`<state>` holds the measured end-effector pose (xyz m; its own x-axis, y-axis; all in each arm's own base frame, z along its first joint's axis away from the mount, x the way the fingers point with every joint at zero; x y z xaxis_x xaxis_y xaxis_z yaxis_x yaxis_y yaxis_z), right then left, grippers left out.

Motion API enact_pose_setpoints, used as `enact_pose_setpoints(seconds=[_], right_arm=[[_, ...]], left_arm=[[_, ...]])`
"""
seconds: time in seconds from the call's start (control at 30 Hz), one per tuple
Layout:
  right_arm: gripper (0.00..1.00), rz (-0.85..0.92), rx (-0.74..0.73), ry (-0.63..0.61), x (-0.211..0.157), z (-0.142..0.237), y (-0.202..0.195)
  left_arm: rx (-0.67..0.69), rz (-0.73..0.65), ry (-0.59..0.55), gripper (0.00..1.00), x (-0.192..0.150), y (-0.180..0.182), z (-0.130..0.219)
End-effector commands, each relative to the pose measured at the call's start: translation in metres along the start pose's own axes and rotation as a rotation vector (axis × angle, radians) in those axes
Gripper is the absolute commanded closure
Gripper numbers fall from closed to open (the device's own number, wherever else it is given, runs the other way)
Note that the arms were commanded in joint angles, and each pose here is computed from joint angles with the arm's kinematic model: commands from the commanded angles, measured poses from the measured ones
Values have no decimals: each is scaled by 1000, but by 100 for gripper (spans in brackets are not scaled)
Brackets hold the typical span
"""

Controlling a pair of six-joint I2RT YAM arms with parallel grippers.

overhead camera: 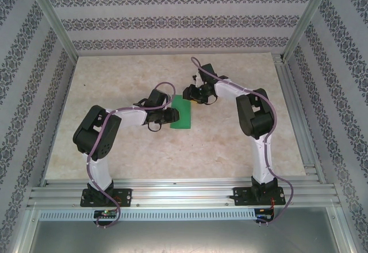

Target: Fold a paper plane with a square sheet of paper (fold left side to right side)

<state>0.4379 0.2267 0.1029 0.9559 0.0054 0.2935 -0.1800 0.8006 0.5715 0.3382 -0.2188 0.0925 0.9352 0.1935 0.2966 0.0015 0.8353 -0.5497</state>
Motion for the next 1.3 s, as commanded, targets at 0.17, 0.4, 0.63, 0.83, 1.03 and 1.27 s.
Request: enact_pose_setpoints(seconds=[0.17,0.4,0.63,0.83,1.03,1.27], right_arm=[[56,-10,19,21,-6,-3,4],[55,-5,-31,-22,-2,17,0],[53,24,-64,-26,10,10,-4],[50,69,-127,-38,23,1,-6],[42,105,-175,-20,25,-14,-8],[35,187,-169,-36,31,-17,0]], left_arm=[[157,-132,-90,40,8,-7,59],[108,-228,-103,40,0,-10,73],[-98,-157,-62,61,8,-30,48],[-101,-107,-3,68,7,-22,17],[-51,-74,30,72,-2,-6,0],[-13,-68,47,74,-10,5,-1]])
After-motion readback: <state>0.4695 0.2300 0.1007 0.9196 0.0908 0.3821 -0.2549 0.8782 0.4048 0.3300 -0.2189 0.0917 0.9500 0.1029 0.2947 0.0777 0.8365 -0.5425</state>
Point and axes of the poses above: each hand's point on the last joint's axis, 136 mm out from that joint toward the fingers, its own z axis back along the fingers, its own y axis along the line the jaws close on, x = y × z, the point moved 8 cm from there along z, back along the fingers, and after that the axes turned 4 degrees about z, right-handed, at the moved point
